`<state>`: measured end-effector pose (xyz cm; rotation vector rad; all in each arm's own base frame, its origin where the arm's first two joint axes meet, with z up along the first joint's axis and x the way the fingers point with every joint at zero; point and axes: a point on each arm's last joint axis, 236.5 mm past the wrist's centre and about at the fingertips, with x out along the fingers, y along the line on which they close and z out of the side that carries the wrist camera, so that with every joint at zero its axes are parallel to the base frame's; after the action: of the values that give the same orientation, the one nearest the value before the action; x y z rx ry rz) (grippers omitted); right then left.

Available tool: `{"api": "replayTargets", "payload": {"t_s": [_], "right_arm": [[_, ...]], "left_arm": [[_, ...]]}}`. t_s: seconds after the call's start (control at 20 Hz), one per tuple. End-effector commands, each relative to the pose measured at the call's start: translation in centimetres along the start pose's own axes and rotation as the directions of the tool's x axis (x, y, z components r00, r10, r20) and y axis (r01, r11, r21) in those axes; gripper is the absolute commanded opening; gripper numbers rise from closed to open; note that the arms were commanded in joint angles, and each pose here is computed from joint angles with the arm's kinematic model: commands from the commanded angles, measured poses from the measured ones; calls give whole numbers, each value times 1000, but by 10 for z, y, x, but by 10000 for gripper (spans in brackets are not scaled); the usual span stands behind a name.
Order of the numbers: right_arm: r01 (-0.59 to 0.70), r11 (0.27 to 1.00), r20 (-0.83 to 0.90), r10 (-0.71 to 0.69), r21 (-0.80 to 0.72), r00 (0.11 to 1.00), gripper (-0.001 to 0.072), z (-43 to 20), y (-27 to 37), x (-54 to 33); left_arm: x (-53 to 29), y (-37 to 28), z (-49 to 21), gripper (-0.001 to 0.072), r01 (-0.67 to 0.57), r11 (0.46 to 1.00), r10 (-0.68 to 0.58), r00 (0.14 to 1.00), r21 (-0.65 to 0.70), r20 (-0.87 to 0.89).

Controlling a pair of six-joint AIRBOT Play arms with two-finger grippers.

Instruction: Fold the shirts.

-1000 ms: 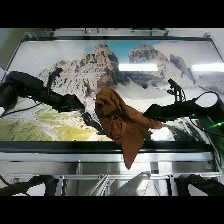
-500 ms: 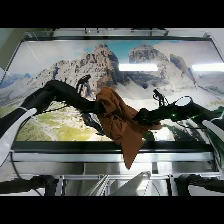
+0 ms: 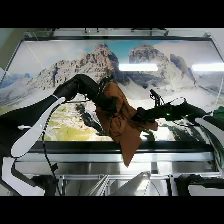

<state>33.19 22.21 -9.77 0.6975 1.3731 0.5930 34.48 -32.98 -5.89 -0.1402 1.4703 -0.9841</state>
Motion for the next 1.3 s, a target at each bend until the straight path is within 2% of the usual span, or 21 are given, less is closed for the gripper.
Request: {"api": "replayTargets", "payload": {"t_s": [0.0, 0.15, 0.25, 0.4, 0.5, 0.55, 0.65, 0.75, 0.9, 1.1, 1.25], "right_arm": [[-66, 994, 15, 68, -82, 998, 14, 11, 30, -19], [-128, 973, 132, 155, -193, 979, 14, 45, 78, -91], [-127, 954, 284, 205, -271, 937, 14, 73, 114, -172], [-17, 927, 542, 234, -374, 807, 15, 88, 164, -307], [45, 921, 633, 229, -386, 740, 14, 73, 181, -360], [68, 920, 651, 220, -387, 727, 14, 63, 184, -371], [120, 914, 628, 166, -387, 761, 14, 40, 180, -367], [162, 925, 594, 82, -344, 800, 14, 20, 166, -356], [240, 935, 591, -41, -262, 806, 15, 6, 133, -346], [190, 965, 528, -68, -181, 847, 15, 0, 96, -313], [157, 978, 465, -76, -138, 882, 15, -9, 68, -286]], "left_arm": [[-37, -34, 17, 3, 30, 995, -32, 999, 90, 14], [-114, -69, 40, 18, 4, 982, -29, 991, 187, 132], [-183, -91, 52, 19, -50, 970, -13, 967, 239, 256], [-290, -123, 55, 21, -175, 943, 24, 883, 282, 470], [-337, -137, 42, 21, -245, 927, 47, 828, 285, 558], [-350, -141, 34, 21, -263, 924, 57, 812, 278, 581], [-355, -142, 12, 22, -267, 928, 74, 814, 258, 576], [-336, -130, -17, 22, -232, 946, 89, 856, 225, 509], [-301, -88, -57, 22, -195, 975, 134, 895, 103, 425], [-262, -35, -101, 22, -141, 988, 152, 913, -58, 378], [-254, -14, -120, 22, -140, 982, 180, 899, -127, 400]]}}
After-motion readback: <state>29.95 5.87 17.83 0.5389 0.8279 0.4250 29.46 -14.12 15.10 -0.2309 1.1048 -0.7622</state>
